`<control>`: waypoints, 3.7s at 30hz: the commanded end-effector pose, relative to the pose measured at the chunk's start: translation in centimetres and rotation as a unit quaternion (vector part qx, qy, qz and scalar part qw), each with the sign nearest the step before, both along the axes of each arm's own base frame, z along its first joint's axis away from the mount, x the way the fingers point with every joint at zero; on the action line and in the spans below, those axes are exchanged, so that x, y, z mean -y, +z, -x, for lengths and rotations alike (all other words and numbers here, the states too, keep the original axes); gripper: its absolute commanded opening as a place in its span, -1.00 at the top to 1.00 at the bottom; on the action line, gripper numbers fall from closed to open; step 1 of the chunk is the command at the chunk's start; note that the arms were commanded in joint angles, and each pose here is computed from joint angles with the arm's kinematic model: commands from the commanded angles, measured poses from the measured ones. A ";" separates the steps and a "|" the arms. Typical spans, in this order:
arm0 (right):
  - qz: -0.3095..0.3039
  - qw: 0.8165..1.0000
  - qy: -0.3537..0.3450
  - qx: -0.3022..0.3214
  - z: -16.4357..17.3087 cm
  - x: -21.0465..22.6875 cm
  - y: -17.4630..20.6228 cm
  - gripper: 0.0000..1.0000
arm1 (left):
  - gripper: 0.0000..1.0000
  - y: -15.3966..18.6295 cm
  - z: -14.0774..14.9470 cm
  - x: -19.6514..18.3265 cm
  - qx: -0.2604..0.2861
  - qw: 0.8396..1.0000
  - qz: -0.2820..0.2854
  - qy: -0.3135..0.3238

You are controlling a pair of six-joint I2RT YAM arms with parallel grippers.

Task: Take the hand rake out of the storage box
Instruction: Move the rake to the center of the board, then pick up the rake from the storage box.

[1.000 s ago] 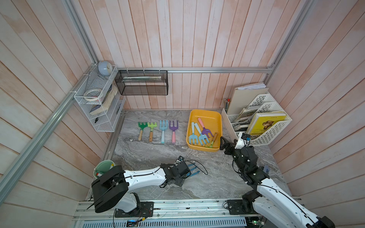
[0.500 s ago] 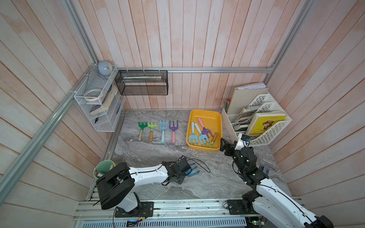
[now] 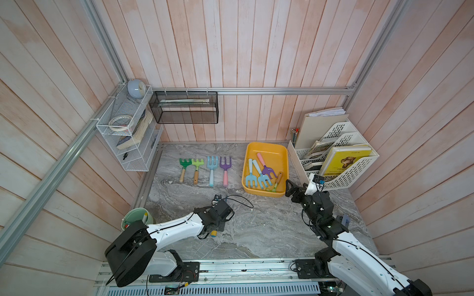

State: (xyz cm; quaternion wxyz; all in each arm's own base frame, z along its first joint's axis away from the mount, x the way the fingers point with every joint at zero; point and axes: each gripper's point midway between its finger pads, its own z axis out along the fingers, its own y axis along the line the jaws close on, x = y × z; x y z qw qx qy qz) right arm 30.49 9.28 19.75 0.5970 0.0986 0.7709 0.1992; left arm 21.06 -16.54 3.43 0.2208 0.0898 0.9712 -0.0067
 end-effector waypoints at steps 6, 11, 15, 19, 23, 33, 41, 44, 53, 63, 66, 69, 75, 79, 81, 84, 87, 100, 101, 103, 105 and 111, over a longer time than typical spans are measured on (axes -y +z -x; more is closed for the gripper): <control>-0.005 1.000 0.005 0.007 0.0 -0.1 0.2 -0.96 | 0.63 1.2 -1.9 -5.1 0.022 0.994 -0.030 0.106; -0.003 1.000 0.001 0.010 0.0 0.2 0.2 -0.96 | 0.56 0.7 -1.4 -5.1 0.006 0.994 -0.013 0.112; -0.002 1.000 0.001 0.010 0.0 0.2 0.1 -0.96 | 0.46 -1.1 -0.2 -5.4 -0.045 0.991 -0.036 0.124; -0.002 1.000 0.000 0.011 0.0 0.3 0.1 -0.96 | 0.43 -1.9 1.5 -6.1 -0.074 0.985 -0.067 0.144; -0.003 1.000 0.003 0.010 -0.1 0.2 0.0 -0.96 | 0.15 -2.3 1.9 -6.4 -0.078 0.983 -0.068 0.152; -0.007 1.000 0.009 0.010 0.0 0.0 0.0 -0.96 | -0.30 -0.5 0.9 -6.3 -0.040 0.986 -0.046 0.157; -0.009 1.000 0.009 0.012 -0.1 0.0 0.0 -0.96 | -0.18 1.0 1.0 -7.7 -0.018 0.977 -0.043 0.206; -0.009 1.000 0.011 0.010 -0.2 -0.1 0.0 -0.96 | -0.21 1.4 0.9 -7.7 -0.017 0.978 -0.040 0.206; -0.007 1.000 0.016 0.005 -0.3 -0.3 -0.2 -0.96 | -1.00 9.9 -5.2 -3.7 0.142 0.973 0.059 0.171; 0.021 0.998 -0.005 -0.052 -1.4 0.1 -2.1 -0.96 | -1.00 15.8 -18.3 8.8 0.244 0.965 0.094 0.026; 0.022 0.998 -0.022 -0.052 -1.4 0.8 -2.3 -0.96 | -0.94 14.1 -21.1 12.6 0.222 0.969 0.110 -0.010; 0.027 0.997 -0.039 -0.053 -1.5 1.6 -2.5 -0.96 | -0.78 12.4 -23.4 15.0 0.197 0.974 0.102 -0.035; 0.026 0.997 -0.051 -0.056 -1.7 2.5 -2.9 -0.96 | -0.17 9.7 -27.2 17.7 0.163 0.978 0.109 -0.067; 0.023 0.997 -0.050 -0.057 -1.7 2.8 -3.2 -0.96 | 0.13 8.1 -28.6 19.1 0.144 0.981 0.108 -0.069; 0.021 0.997 -0.051 -0.058 -1.8 3.0 -3.3 -0.97 | 0.16 7.2 -29.1 19.4 0.142 0.982 0.109 -0.067; 0.017 0.997 -0.050 -0.059 -1.8 3.1 -3.4 -0.96 | 0.16 5.5 -30.1 19.1 0.133 0.985 0.094 -0.050; 0.015 0.997 -0.049 -0.059 -1.8 3.2 -3.4 -0.96 | 0.16 4.5 -30.8 19.0 0.128 0.987 0.088 -0.038; 0.005 0.997 -0.042 -0.060 -1.9 3.2 -3.6 -0.96 | 0.16 0.3 -32.6 18.1 0.135 0.988 0.066 0.027; 0.004 0.997 -0.042 -0.061 -1.8 3.2 -3.6 -0.96 | 0.16 0.2 -32.6 18.0 0.134 0.988 0.066 0.029; 0.004 0.997 -0.041 -0.061 -1.8 3.2 -3.7 -0.96 | 0.16 -0.1 -32.6 18.0 0.133 0.988 0.066 0.032; 0.002 0.997 -0.042 -0.061 -1.9 3.3 -3.7 -0.96 | 0.19 -0.4 -32.5 18.1 0.130 0.989 0.067 0.030; 0.001 0.997 -0.038 -0.065 -1.9 3.2 -3.9 -0.96 | 0.30 -0.8 -32.3 18.8 0.128 0.990 0.065 0.018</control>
